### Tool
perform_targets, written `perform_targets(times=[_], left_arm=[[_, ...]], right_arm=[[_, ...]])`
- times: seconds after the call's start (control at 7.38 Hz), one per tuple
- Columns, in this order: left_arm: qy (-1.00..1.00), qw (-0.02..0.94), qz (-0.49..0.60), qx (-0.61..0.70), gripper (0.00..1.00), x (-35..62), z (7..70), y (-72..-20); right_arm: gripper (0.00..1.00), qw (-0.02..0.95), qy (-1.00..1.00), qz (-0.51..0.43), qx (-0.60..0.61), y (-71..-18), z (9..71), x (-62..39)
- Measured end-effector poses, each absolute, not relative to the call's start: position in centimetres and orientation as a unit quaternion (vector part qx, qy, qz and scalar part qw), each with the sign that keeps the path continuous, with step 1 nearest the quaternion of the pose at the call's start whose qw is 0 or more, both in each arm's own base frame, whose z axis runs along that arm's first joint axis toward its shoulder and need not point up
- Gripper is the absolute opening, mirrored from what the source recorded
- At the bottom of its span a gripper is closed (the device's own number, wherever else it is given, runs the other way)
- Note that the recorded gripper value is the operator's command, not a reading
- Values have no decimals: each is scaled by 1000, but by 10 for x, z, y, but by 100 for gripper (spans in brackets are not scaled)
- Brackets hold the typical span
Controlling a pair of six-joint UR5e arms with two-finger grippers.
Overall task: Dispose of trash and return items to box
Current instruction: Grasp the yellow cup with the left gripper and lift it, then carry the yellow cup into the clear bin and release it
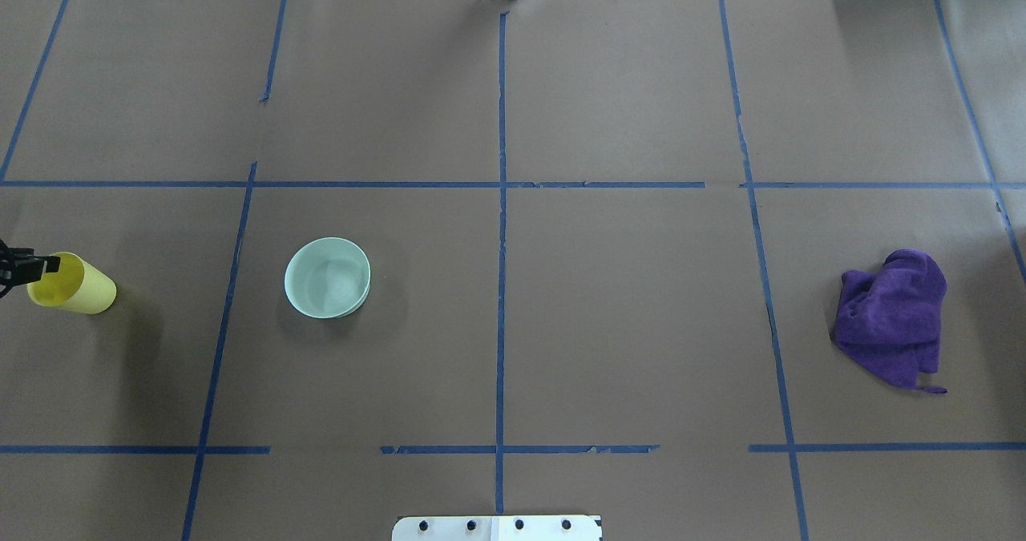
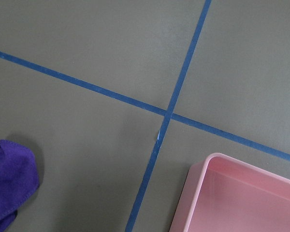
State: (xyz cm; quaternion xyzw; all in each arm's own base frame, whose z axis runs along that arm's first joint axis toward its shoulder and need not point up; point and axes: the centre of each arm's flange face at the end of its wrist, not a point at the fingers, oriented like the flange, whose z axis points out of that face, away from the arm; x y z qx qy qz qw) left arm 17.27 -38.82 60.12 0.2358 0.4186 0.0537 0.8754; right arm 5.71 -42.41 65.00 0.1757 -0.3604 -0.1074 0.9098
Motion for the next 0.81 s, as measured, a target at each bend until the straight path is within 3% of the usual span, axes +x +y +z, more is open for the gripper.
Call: perform_targets(times=[0.54,0.81], left_arm=[[413,868,105,255,0,171,594,-381],[429,846,167,268,0,121,592,-383]], right_arm=[[100,911,-366,-90,170,-424,649,57],[100,911,-366,-89,169,-424,649,57]])
